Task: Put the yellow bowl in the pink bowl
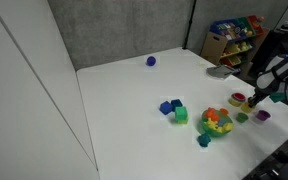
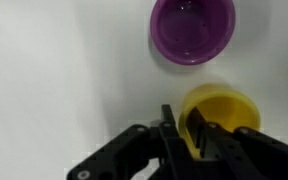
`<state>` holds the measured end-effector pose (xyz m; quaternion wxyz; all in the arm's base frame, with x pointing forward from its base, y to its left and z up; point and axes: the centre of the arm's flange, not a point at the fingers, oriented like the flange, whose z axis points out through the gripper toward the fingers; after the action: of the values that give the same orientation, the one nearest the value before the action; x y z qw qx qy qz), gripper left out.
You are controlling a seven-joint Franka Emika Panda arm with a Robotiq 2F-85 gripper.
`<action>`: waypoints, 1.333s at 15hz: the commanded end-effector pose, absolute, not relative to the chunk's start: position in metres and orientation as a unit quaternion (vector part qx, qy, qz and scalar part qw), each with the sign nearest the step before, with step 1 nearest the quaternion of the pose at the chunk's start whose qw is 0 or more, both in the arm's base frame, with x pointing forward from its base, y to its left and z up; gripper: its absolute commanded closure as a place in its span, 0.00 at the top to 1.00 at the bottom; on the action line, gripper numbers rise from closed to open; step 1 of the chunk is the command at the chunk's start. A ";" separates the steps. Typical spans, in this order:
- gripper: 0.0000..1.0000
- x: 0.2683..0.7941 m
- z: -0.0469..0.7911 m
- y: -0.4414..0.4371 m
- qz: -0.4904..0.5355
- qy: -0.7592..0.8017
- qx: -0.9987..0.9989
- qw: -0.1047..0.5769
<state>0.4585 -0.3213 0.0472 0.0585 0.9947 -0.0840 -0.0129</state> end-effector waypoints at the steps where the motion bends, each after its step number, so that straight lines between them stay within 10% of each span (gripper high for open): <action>1: 0.02 0.454 0.069 -0.323 -0.001 -0.092 0.994 0.053; 20: 0.05 0.509 0.155 -0.327 0.050 -0.151 0.987 0.019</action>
<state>0.4885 -0.3249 0.1524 0.0276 0.9884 -0.1416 0.0468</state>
